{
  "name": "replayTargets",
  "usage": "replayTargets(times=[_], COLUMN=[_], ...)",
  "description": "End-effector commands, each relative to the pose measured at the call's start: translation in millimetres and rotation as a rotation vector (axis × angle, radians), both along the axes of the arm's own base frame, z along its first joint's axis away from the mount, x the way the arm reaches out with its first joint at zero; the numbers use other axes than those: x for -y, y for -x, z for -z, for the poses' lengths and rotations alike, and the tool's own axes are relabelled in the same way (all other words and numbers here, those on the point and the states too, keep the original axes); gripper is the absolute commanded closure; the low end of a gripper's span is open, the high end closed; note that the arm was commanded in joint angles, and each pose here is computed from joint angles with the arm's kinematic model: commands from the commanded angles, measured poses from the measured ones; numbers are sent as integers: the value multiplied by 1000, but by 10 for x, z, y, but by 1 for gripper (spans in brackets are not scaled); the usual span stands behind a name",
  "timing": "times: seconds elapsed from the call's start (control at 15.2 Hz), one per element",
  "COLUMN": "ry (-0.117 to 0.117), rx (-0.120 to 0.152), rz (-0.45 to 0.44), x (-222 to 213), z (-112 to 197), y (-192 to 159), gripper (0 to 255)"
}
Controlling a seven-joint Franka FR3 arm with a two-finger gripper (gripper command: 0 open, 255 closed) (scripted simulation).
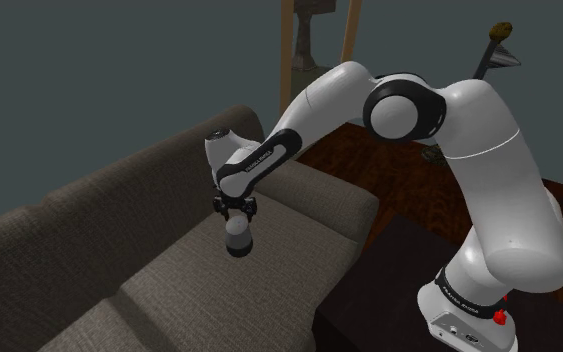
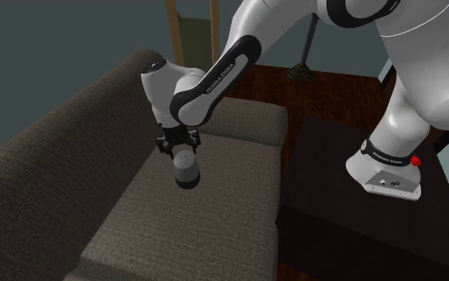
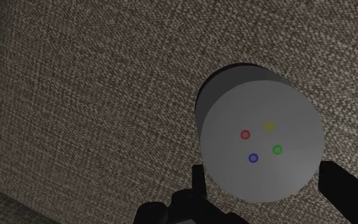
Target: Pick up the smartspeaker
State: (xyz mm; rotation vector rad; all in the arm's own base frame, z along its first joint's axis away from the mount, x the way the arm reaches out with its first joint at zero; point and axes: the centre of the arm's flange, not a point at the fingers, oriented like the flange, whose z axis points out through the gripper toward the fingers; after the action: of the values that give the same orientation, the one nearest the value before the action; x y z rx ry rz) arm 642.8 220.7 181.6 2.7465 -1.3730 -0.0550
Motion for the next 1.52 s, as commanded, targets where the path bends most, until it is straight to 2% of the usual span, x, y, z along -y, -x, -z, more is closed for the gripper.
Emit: replayTargets(times=[0.0, 0.53, 1.45], ry=[0, 0, 0], rx=[0, 0, 0], rz=[0, 0, 0], x=[-3, -4, -4], z=[10, 8, -731], y=[-2, -1, -1], gripper=[255, 255, 255])
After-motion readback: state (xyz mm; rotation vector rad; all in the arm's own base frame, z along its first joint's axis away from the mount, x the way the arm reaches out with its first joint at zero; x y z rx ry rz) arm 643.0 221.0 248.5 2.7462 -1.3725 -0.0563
